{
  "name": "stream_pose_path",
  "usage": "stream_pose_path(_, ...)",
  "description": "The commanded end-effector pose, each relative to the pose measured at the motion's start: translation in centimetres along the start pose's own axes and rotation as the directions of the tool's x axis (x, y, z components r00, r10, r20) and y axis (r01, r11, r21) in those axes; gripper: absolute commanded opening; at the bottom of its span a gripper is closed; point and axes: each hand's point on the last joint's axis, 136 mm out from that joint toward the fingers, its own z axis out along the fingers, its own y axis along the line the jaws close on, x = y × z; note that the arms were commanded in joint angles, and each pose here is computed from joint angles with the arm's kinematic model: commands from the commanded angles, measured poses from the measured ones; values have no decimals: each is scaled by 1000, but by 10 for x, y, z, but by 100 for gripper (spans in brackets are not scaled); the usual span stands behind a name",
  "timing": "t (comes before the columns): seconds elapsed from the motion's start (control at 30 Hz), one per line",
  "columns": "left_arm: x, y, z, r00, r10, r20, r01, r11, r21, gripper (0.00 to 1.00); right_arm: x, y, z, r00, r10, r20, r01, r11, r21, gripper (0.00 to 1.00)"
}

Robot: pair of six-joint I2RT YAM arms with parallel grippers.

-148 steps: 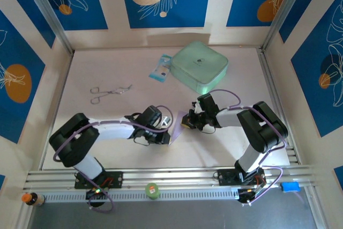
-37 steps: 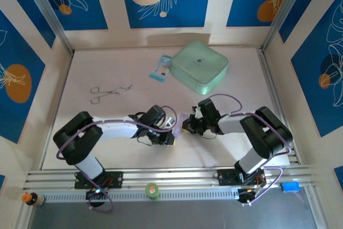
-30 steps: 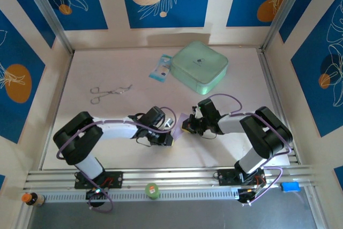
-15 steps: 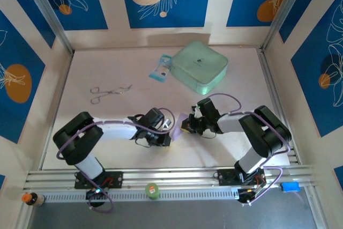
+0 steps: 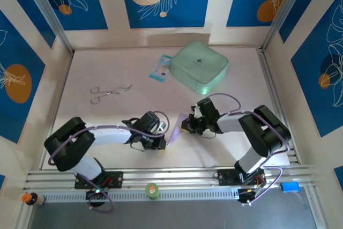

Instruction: Fold a paper plane with a square sheet of paper (pick it up from the middle)

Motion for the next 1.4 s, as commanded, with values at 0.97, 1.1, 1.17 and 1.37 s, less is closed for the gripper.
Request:
stream_pose_path(0.97, -2, 5, 10, 998, 27, -64, -31, 998, -63, 4, 6, -30, 0, 999, 49, -12, -48, 993, 103, 0)
stream_pose_path(1.1, 10, 21, 10, 997, 1, -82, -10, 994, -108, 3, 6, -29, -1, 999, 47, -11, -45, 994, 100, 0)
stream_pose_path(1.17, 13, 23, 8, 997, -8, -76, 0, 994, -111, 3, 6, -29, -1, 999, 46, -10, -45, 994, 99, 0)
stream_pose_path(1.37, -4, -5, -9, 999, 40, 10, -39, 999, -27, 2, 6, -28, -2, 999, 45, -12, -43, 994, 98, 0)
